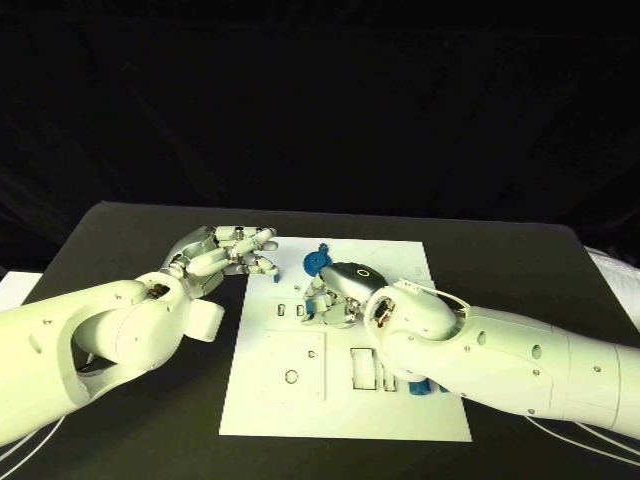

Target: Assemble the parts on the task board

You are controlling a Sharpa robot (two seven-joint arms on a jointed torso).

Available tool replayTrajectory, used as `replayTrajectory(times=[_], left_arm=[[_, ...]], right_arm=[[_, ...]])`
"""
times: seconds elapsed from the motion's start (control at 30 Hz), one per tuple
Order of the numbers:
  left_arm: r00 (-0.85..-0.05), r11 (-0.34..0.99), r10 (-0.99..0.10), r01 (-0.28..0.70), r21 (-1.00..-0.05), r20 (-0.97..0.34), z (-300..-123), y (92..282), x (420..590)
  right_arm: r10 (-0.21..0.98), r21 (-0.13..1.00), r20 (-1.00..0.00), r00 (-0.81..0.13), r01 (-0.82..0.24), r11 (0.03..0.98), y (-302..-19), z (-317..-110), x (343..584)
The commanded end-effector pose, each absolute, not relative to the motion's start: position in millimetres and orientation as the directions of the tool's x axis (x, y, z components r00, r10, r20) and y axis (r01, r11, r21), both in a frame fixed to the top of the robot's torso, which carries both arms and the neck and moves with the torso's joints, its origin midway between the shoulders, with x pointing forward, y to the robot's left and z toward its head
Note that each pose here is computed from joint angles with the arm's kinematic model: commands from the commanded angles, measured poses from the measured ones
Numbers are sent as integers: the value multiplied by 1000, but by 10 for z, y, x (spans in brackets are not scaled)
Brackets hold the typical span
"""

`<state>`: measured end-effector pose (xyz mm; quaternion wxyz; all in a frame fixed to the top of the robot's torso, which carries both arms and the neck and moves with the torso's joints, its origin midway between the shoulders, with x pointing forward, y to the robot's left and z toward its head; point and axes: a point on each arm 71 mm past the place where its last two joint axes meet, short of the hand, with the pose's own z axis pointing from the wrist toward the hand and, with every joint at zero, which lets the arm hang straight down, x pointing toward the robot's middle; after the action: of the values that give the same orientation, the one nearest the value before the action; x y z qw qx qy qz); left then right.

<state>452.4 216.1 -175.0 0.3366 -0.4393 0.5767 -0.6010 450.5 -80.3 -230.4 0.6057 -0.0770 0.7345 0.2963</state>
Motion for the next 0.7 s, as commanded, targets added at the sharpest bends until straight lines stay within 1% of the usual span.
replayTrajectory(times=[0.03,0.2,0.3,0.43,0.5,0.57,0.63,0.7], left_arm=[[-406,-118,-902,-103,-988,150,-1742,2140,4517],[-406,-118,-901,-104,-988,150,-1744,2139,4519],[-407,-117,-901,-106,-987,151,-1747,2138,4522],[-411,-111,-899,-118,-987,150,-1762,2135,4533],[-424,-94,-895,-130,-987,141,-1779,2124,4539],[-439,-61,-891,-139,-988,117,-1801,2112,4551],[-459,-8,-885,-154,-988,79,-1837,2097,4569],[-474,71,-880,-185,-980,25,-1895,2088,4593]], right_arm=[[253,335,-939,-233,-453,826,-828,-2318,4506],[294,355,-935,-200,-466,810,-821,-2272,4491],[330,367,-930,-163,-496,787,-816,-2225,4455],[403,409,-904,-141,-557,723,-841,-2126,4390],[456,461,-873,-172,-595,658,-886,-2054,4371],[506,524,-833,-224,-613,591,-961,-1964,4382],[553,598,-782,-288,-599,533,-1066,-1867,4428],[603,677,-717,-348,-553,486,-1208,-1762,4502]])
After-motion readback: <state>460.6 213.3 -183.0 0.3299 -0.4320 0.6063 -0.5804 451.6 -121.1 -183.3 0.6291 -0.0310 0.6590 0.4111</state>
